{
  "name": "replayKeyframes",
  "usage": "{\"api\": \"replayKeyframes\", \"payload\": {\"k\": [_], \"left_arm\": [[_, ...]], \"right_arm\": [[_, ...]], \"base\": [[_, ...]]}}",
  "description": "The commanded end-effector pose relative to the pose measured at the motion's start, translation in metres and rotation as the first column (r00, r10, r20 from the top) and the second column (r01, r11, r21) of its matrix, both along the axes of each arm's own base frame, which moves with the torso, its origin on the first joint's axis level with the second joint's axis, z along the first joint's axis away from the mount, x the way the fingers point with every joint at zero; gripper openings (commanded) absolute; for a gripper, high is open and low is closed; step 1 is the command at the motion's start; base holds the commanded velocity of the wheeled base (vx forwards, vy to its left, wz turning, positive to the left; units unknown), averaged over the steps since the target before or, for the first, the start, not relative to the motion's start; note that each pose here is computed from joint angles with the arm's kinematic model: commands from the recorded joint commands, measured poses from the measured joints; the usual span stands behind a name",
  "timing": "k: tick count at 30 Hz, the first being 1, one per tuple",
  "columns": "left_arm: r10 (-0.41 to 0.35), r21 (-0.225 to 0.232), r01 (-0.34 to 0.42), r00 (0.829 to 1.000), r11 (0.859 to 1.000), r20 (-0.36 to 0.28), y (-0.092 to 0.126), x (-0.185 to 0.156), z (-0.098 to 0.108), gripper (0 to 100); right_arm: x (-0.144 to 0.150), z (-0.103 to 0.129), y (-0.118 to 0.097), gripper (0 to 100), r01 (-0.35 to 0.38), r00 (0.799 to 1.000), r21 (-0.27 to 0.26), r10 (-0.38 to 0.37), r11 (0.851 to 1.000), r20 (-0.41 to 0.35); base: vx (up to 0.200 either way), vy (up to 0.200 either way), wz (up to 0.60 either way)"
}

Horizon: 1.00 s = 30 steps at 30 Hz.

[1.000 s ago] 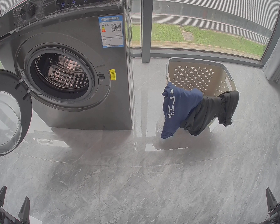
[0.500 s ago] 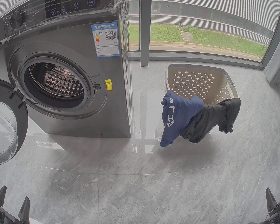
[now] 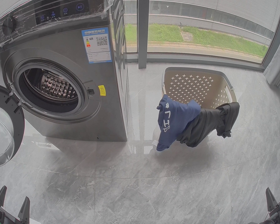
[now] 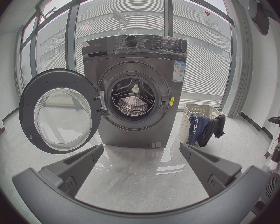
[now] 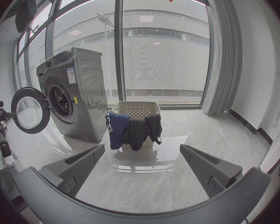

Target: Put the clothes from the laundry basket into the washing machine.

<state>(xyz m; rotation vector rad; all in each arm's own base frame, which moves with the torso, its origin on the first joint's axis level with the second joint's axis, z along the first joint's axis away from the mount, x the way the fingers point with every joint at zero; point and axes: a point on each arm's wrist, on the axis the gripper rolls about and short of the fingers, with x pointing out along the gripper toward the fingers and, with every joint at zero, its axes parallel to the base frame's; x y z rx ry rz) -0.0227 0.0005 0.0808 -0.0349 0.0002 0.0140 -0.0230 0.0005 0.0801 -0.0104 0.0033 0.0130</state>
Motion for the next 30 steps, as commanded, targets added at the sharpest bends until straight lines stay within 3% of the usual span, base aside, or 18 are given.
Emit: {"api": "replayKeyframes", "payload": {"k": [1,11,23,30], "left_arm": [[0.000,0.000,0.000,1.000,1.000,-0.003,0.0000,0.0002,-0.0048,100],[0.003,-0.002,-0.003,1.000,1.000,-0.003,0.0000,0.0002,-0.0048,100],[0.001,0.000,-0.001,1.000,1.000,-0.003,0.0000,0.0002,-0.0048,100],[0.000,-0.002,0.000,1.000,1.000,-0.003,0.0000,0.0002,-0.0048,100]], "right_arm": [[0.0006,-0.0037,0.0000,100,-0.001,1.000,0.000,0.001,1.000,-0.009],[0.0008,-0.0037,0.0000,100,-0.001,1.000,0.000,0.001,1.000,-0.010],[0.0008,-0.0041,0.0000,100,-0.001,1.000,0.000,0.001,1.000,-0.010],[0.0008,-0.0037,0.0000,100,-0.001,1.000,0.000,0.001,1.000,-0.010]], "base": [[0.000,-0.200,0.00],[0.000,-0.020,0.00],[0.000,-0.200,0.00],[0.000,0.000,0.00]]}}
